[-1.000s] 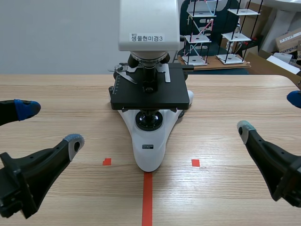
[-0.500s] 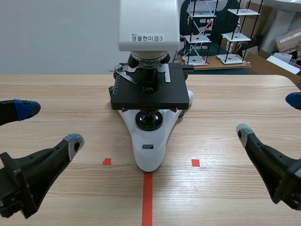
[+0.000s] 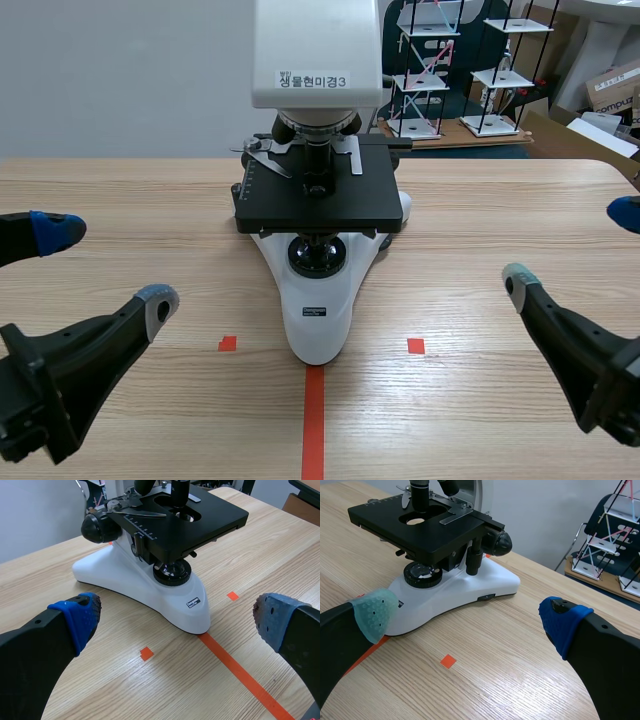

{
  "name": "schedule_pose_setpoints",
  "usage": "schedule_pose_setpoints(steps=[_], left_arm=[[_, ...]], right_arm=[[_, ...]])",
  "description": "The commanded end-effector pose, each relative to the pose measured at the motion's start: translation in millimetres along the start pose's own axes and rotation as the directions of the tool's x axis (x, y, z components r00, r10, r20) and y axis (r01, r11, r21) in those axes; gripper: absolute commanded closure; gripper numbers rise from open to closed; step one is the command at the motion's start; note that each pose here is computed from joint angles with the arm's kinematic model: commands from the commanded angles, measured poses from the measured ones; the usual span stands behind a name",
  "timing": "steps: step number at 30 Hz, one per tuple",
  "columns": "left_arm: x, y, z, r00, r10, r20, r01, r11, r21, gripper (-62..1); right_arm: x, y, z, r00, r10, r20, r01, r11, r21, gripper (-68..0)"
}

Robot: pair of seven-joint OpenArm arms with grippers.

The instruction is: Return to the home posture

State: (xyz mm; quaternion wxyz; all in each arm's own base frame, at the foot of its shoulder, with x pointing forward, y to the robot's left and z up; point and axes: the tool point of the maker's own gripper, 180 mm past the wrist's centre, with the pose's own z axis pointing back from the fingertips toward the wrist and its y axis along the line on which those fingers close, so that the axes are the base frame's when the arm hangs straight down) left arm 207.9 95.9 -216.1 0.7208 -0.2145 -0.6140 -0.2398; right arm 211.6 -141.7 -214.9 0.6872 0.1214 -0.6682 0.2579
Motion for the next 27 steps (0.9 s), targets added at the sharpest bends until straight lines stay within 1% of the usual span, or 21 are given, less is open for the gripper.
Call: schedule_pose_setpoints(steps=[1, 24, 27], left_arm=[[3.8, -0.9, 0.8, 1.0, 0.012, 0.019, -0.012, 1.0, 0.002, -62.3], [3.8, -0.9, 0.8, 1.0, 0.012, 0.019, -0.012, 1.0, 0.002, -62.3], [3.8, -0.9, 0.8, 1.0, 0.012, 0.019, -0.012, 1.0, 0.002, -62.3]], right_arm=[[5.6, -0.7, -2.1, 1.0, -0.004, 0.026, 0.004, 1.0, 0.003, -62.1], [5.7, -0.7, -2.1, 1.0, -0.004, 0.026, 0.004, 1.0, 0.003, -62.0], [5.7, -0.7, -2.1, 1.0, -0.004, 0.026, 0.004, 1.0, 0.003, -60.3]])
